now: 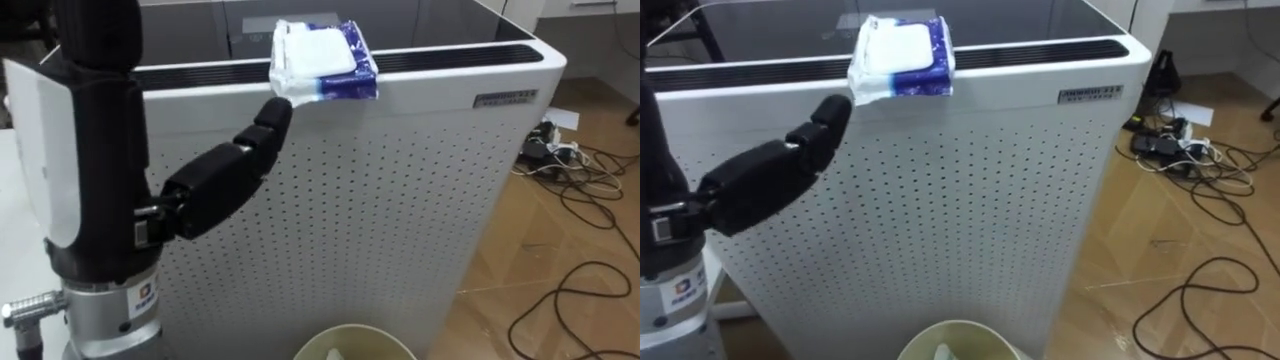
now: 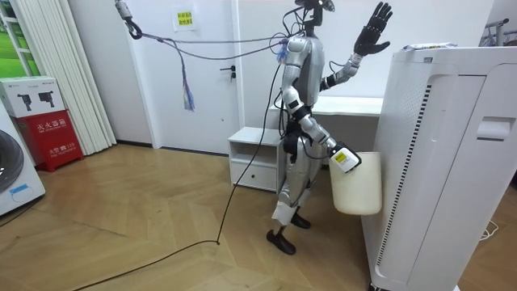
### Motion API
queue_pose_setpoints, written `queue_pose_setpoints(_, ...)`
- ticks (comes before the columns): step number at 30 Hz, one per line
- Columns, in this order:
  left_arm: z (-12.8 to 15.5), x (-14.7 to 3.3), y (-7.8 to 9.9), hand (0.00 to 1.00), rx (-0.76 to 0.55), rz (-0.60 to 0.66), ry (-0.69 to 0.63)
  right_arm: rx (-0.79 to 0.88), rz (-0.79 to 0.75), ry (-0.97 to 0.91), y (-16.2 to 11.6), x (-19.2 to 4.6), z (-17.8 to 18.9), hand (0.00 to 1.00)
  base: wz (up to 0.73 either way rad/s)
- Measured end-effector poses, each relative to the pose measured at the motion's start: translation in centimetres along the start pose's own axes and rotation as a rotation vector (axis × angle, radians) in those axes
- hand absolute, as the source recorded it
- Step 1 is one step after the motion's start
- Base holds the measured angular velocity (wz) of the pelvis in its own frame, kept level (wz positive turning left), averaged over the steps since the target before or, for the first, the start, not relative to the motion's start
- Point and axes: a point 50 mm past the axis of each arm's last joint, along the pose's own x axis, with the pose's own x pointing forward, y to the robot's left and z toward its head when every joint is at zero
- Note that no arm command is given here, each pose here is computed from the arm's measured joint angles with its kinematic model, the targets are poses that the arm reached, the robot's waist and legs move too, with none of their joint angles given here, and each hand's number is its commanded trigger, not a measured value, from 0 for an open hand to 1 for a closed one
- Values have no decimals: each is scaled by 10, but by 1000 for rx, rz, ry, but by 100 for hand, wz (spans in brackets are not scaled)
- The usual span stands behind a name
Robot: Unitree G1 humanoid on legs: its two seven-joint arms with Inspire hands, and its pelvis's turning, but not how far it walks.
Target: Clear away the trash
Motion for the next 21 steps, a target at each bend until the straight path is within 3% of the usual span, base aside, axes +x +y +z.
queue_pose_setpoints(6,-1,0,0,0,16,-45,-27,-7,24,1,0,0,0,100,-2)
queue_pose_setpoints(15,4,-6,-14,0,-14,-238,-51,-38,59,1,-7,-1,3,100,0)
queue_pose_setpoints(21,0,-21,-14,0,13,-396,-15,-77,77,-35,-13,-3,12,100,-3)
